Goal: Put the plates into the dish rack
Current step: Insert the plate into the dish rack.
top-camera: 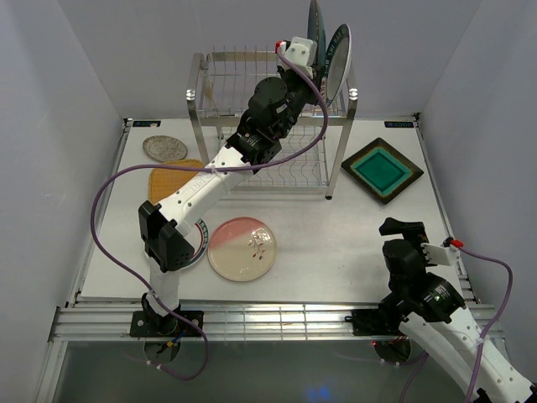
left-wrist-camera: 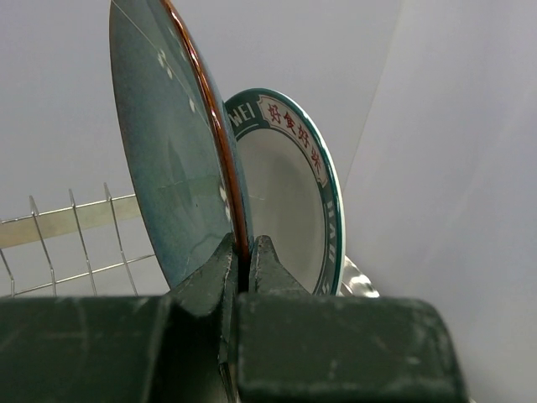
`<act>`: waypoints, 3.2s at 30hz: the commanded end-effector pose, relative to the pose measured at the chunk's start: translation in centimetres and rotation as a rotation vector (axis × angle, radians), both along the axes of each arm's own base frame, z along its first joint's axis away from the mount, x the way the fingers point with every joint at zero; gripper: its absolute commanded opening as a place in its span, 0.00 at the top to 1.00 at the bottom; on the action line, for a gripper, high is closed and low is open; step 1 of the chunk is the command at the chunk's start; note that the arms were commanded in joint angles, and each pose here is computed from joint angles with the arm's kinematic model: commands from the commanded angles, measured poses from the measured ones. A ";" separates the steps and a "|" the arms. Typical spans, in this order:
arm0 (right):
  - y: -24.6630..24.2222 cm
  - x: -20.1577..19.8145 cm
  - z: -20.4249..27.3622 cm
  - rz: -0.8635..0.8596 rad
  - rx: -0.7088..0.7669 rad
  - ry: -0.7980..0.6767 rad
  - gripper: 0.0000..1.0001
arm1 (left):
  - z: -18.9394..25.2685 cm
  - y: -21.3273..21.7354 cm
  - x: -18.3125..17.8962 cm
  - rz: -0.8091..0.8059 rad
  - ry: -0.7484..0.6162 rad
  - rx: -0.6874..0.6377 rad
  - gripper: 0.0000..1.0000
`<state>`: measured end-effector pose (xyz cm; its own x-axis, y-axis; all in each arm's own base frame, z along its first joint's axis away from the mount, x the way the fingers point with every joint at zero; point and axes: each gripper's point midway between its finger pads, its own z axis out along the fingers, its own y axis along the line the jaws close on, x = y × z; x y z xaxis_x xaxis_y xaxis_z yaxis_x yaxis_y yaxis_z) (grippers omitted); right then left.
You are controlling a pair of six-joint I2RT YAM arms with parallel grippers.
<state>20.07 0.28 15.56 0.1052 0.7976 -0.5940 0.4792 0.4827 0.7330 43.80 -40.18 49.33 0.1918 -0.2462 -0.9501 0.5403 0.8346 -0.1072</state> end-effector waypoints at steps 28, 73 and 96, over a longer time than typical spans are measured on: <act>-0.2 0.2 0.4 -0.019 0.009 -0.038 0.10 | 7.2 2.0 -3.1 -0.060 -0.141 -0.177 1.00; 0.3 0.6 0.4 -0.001 0.004 -0.035 0.10 | 5.6 4.0 -3.6 0.012 -0.174 -0.111 0.94; 0.2 0.5 0.5 0.000 0.000 -0.038 0.10 | 5.9 3.3 -3.7 -0.018 -0.185 -0.112 0.62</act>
<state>20.35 0.60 15.61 0.1010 0.7980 -0.5941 0.4620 0.4913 0.7384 42.41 -39.40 49.46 0.2778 -0.2767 -0.9199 0.5618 0.8236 -0.0781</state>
